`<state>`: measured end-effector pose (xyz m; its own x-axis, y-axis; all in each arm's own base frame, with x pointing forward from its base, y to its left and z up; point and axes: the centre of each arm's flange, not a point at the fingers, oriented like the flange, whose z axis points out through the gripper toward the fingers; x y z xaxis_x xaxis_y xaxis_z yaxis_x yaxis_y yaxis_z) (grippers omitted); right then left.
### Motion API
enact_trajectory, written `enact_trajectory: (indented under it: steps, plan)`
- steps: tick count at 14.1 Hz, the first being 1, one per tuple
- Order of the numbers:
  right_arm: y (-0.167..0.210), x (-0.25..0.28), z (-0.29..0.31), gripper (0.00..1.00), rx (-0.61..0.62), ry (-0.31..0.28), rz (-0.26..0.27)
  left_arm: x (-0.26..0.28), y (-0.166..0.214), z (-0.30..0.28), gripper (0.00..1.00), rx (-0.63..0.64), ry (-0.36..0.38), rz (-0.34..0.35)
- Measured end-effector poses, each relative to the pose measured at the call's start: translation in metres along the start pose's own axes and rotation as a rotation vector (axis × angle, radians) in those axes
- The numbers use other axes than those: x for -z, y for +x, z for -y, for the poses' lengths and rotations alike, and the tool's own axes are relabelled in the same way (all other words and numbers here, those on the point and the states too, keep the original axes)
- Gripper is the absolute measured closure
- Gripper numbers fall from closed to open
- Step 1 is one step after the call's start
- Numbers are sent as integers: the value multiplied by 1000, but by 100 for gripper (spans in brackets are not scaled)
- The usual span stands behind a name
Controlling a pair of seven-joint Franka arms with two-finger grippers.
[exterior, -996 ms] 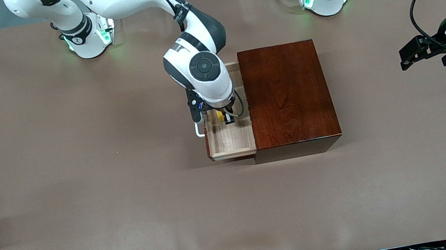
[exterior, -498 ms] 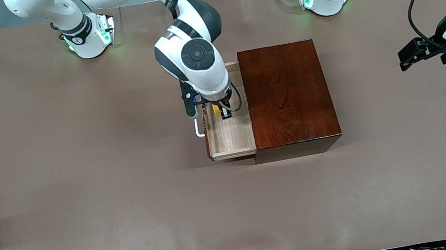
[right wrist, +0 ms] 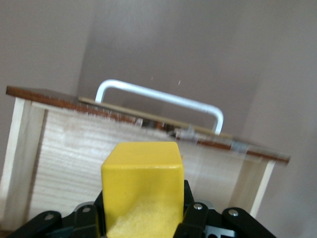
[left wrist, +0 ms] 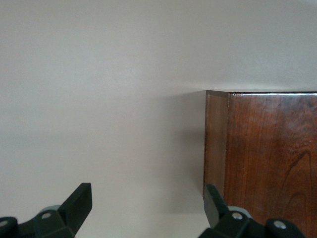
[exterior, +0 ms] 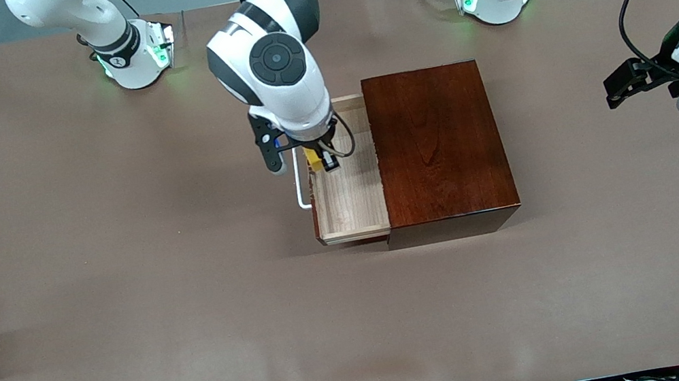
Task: Open drawer, take yellow block, close drawer
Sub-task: 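Lift the yellow block out of the drawer with the right gripper, then reach the left gripper to the handle while the right gripper holds the block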
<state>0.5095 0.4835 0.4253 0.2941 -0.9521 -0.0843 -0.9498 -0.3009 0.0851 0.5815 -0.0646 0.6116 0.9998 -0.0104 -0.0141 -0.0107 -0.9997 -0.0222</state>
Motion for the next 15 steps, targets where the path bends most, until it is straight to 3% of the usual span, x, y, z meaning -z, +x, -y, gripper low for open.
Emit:
enact_trajectory:
  steps: [3, 8, 15]
  plan:
    - [58, 21, 14, 44, 100, -24, -8, 0, 0, 0, 0, 0, 0, 0]
    - [204, 75, 25, 44, 274, -52, 24, 2, 0, -4, 0, -27, -1, -5]
    - [390, 97, 5, 44, 574, -90, 105, -1, -2, -26, 0, -252, -3, 2]
